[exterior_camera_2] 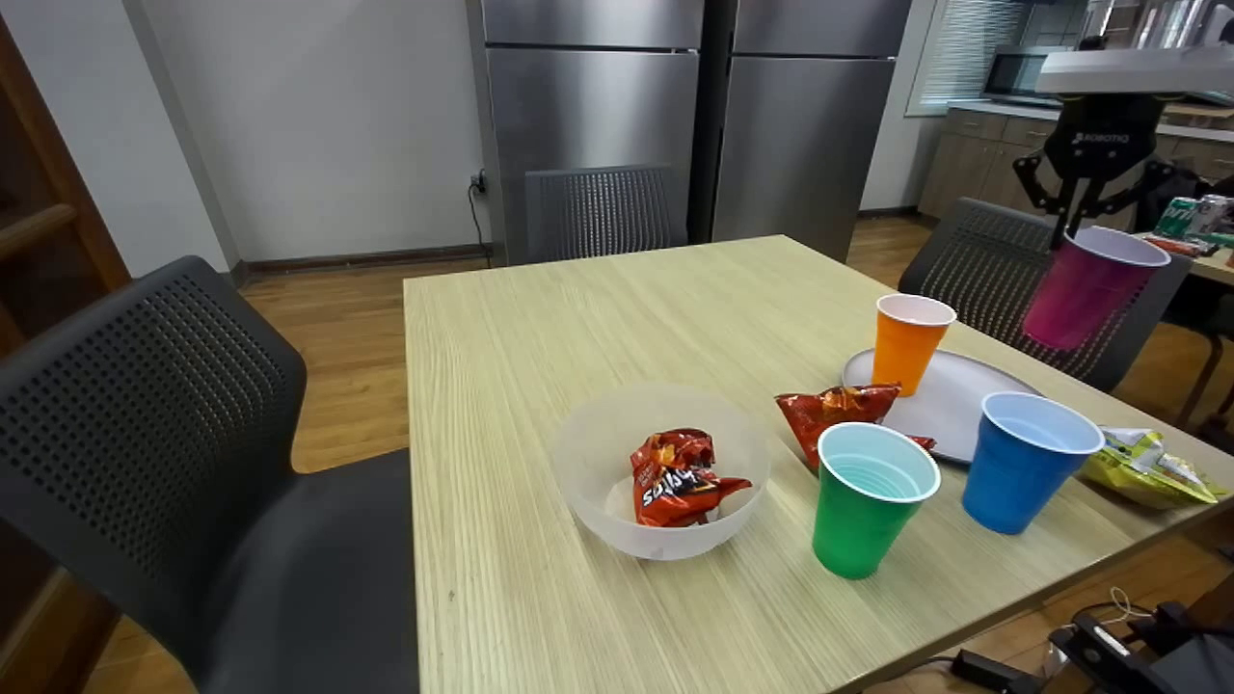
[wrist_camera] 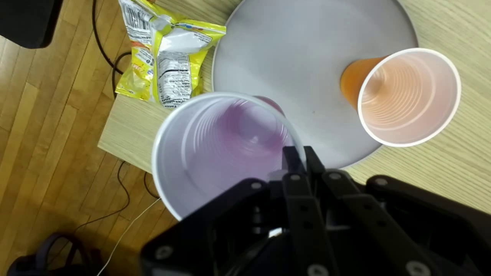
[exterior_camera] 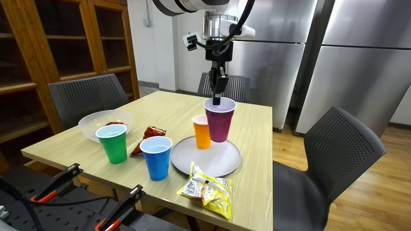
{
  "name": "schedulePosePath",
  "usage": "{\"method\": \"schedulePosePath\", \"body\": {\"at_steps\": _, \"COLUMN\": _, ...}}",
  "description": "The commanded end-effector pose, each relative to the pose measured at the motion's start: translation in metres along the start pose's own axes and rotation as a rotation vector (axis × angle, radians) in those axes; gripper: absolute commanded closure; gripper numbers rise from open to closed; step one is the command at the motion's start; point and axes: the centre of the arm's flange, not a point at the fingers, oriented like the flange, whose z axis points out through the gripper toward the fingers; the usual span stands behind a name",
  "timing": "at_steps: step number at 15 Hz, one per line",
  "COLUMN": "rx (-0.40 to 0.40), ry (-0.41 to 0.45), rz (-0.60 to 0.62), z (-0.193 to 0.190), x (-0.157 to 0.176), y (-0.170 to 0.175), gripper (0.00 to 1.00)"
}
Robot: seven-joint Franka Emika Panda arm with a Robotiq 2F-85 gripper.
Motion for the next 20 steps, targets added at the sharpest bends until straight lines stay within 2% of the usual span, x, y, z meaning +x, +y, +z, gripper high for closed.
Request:
{"method": "schedulePosePath", "body": {"at_steps": 1, "rx": -0.024, "ry": -0.026, "rz": 0.041, "z": 0.005, "x": 0.025, "y": -0.023, "gripper": 0.99}}
{"method": "schedulePosePath", "body": {"at_steps": 8, "rx": -0.024, "ry": -0.072, "rz": 0.095, "z": 0.035, "x": 0.053, "y": -0.042, "gripper": 0.99}}
{"method": "schedulePosePath", "body": {"at_steps": 16, "rx": -0.062, "ry": -0.1, "rz": 0.139, "z": 0.059, "x": 0.073, "y": -0.036, "gripper": 0.99}}
{"method": "schedulePosePath", "body": {"at_steps": 20, "rx": -0.049, "ry": -0.12, "rz": 0.162, "z": 0.072, "x": 0.078, "y": -0.04, "gripper": 0.99}}
